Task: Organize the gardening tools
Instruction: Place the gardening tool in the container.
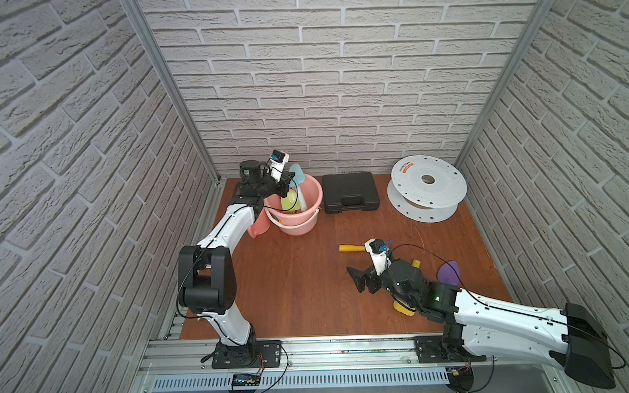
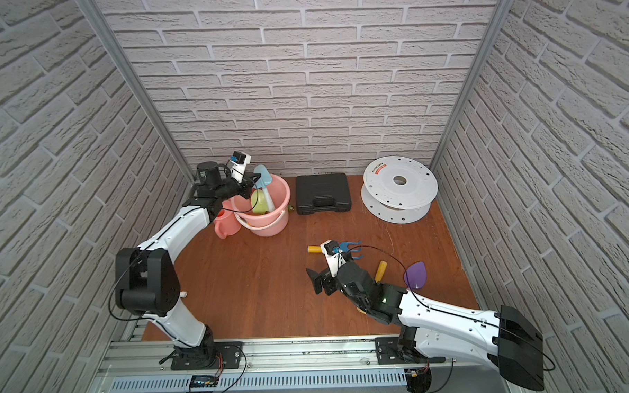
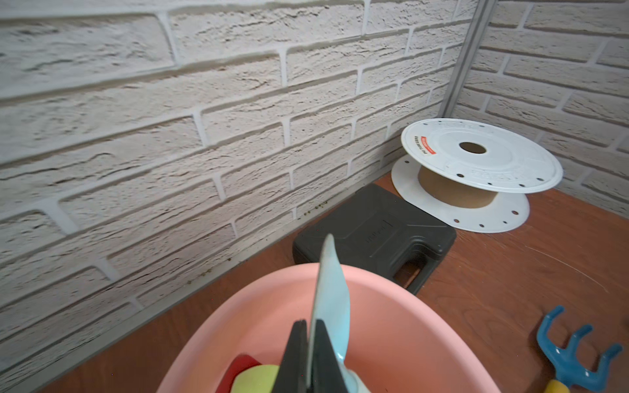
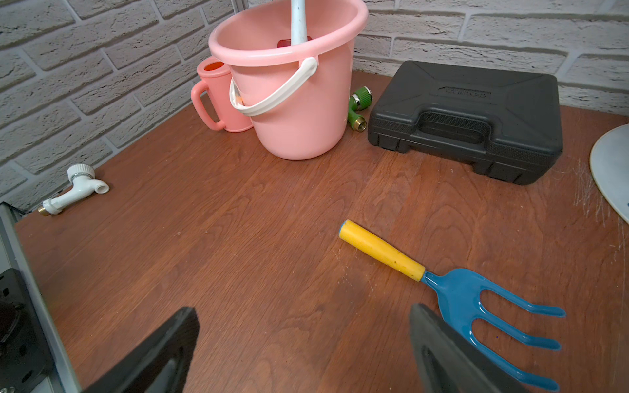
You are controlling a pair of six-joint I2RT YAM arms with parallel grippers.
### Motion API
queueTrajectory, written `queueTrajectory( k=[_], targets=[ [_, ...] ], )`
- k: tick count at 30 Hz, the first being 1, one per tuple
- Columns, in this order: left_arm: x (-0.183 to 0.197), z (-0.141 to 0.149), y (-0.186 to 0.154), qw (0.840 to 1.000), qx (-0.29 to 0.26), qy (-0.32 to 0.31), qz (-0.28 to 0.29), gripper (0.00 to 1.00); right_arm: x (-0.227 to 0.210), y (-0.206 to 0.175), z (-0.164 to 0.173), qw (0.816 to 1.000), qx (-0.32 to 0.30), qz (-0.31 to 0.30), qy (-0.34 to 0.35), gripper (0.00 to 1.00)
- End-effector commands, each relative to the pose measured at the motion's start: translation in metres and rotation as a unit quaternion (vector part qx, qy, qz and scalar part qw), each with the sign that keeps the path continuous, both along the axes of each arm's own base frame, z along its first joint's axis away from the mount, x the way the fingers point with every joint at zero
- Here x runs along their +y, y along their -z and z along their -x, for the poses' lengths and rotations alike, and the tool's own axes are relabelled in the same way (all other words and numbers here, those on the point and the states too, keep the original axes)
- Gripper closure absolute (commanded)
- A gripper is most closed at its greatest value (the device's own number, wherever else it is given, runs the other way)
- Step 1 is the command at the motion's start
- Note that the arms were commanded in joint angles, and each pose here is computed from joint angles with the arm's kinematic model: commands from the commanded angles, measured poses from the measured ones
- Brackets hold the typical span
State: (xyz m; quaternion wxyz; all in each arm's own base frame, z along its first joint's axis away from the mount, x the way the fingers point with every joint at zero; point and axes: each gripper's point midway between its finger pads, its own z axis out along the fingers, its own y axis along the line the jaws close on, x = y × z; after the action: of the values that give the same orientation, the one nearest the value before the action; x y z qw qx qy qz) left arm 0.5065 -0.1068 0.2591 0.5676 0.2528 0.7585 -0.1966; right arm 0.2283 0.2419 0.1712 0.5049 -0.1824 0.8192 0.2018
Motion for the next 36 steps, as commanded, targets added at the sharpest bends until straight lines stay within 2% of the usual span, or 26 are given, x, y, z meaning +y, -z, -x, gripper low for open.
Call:
queueTrajectory(
  k=[1,6,7,8,10,11,12,14,18,24,28,36],
  targets=[
    [-0.010,0.004,0.003,0.998,-0.013,0.053,0.014,1.00,0.003,-0.007,-0.004,1.000,-0.016,-0.013,0.006,0.01],
    [-0.007,0.002,0.022,0.998,0.025,0.055,0.020,1.00,0.002,-0.005,-0.005,1.000,-0.015,-0.010,0.010,0.00],
    [-0.007,0.002,0.023,0.998,0.027,0.055,0.020,0.95,0.002,-0.005,-0.005,1.000,-0.015,-0.010,0.010,0.01],
    [-0.005,0.002,0.024,0.998,0.029,0.054,0.021,0.84,0.002,-0.004,-0.005,1.000,-0.014,-0.010,0.011,0.01],
    [-0.003,0.003,0.023,0.998,0.034,0.053,0.028,0.73,0.003,-0.003,-0.005,1.000,-0.011,-0.011,0.009,0.00],
    [-0.003,0.003,0.021,0.997,0.037,0.053,0.033,0.61,0.004,-0.004,-0.005,1.000,-0.011,-0.012,0.009,0.00],
    [-0.001,0.003,0.019,0.997,0.039,0.050,0.039,0.54,0.004,-0.003,-0.005,1.000,-0.009,-0.013,0.008,0.00],
    [0.001,0.004,0.015,0.997,0.038,0.048,0.042,0.47,0.005,-0.003,-0.004,1.000,-0.006,-0.013,0.007,0.00],
    [0.003,0.009,0.004,0.998,0.026,0.038,0.040,0.03,0.003,-0.004,-0.004,1.000,-0.007,-0.017,0.010,0.00],
    [0.001,0.014,-0.029,0.997,0.016,0.005,0.069,0.02,0.000,-0.008,-0.003,1.000,-0.009,-0.024,0.014,0.00],
    [-0.011,0.020,-0.046,0.996,0.024,-0.040,0.071,0.02,-0.002,-0.009,-0.004,0.999,-0.003,-0.032,0.023,0.00],
    [-0.060,0.056,-0.043,0.990,0.067,-0.100,0.079,0.02,-0.012,0.001,-0.012,0.997,0.027,0.007,0.071,0.01]
  ],
)
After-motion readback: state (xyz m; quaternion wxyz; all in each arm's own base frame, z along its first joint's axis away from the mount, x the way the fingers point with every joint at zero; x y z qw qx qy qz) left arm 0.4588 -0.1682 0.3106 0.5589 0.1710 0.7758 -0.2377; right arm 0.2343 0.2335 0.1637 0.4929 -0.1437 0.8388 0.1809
